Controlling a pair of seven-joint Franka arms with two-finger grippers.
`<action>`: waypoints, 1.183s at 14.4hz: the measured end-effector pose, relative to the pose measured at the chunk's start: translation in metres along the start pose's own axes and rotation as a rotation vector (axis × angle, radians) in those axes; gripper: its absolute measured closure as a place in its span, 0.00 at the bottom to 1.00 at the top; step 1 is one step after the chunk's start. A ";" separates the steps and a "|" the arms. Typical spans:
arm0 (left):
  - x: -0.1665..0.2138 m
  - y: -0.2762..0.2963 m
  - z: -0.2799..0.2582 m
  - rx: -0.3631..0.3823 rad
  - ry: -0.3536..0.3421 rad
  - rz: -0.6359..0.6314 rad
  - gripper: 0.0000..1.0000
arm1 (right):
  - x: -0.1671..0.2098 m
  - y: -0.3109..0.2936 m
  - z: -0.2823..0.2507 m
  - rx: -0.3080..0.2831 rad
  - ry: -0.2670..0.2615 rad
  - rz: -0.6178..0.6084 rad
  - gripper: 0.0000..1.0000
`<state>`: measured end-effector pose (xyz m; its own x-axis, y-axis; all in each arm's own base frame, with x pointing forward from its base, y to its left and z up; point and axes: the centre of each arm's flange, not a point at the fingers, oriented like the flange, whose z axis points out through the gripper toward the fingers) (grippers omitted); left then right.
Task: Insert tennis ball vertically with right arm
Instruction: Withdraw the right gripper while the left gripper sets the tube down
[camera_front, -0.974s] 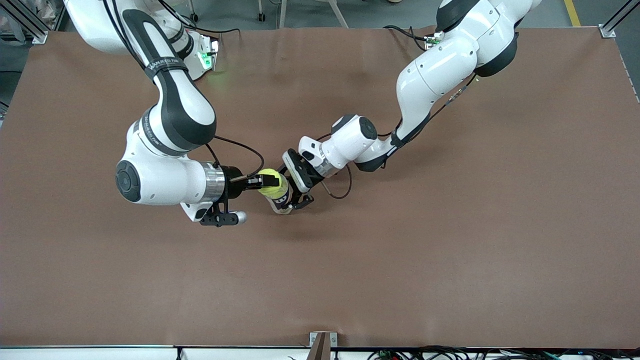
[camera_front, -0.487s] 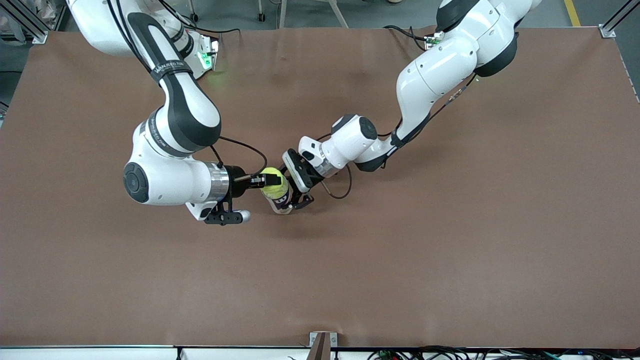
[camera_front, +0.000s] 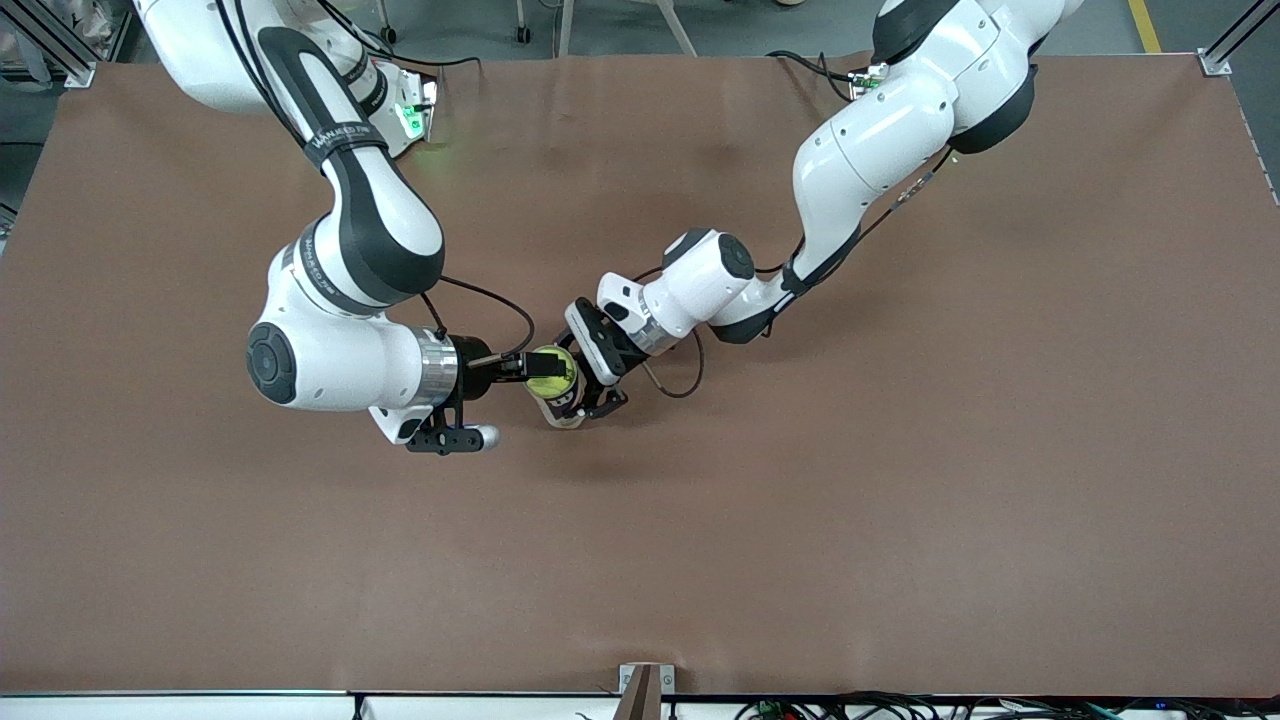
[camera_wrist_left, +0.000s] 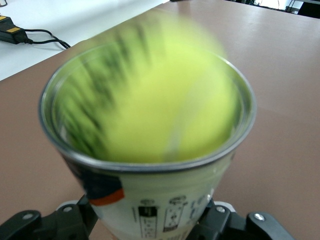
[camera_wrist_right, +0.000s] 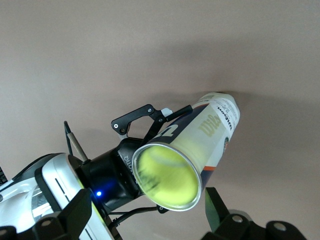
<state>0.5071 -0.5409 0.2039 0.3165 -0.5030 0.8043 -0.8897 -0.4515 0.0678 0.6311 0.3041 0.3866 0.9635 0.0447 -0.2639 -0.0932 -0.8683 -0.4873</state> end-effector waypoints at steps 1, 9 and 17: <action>0.000 0.000 0.000 0.000 0.000 0.000 0.22 | 0.000 0.000 0.000 -0.003 0.001 -0.001 0.00; 0.000 0.000 0.000 0.000 0.000 0.000 0.20 | 0.013 0.046 -0.041 -0.123 0.037 0.025 0.00; -0.001 0.000 0.000 0.000 -0.001 -0.001 0.18 | -0.015 0.161 -0.225 -0.346 0.197 0.141 0.00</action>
<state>0.5073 -0.5405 0.2032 0.3182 -0.5031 0.8035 -0.8891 -0.4525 0.0687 0.6578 0.0522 0.4996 0.9801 -0.1523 -0.1269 -0.1698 -0.9754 -0.1407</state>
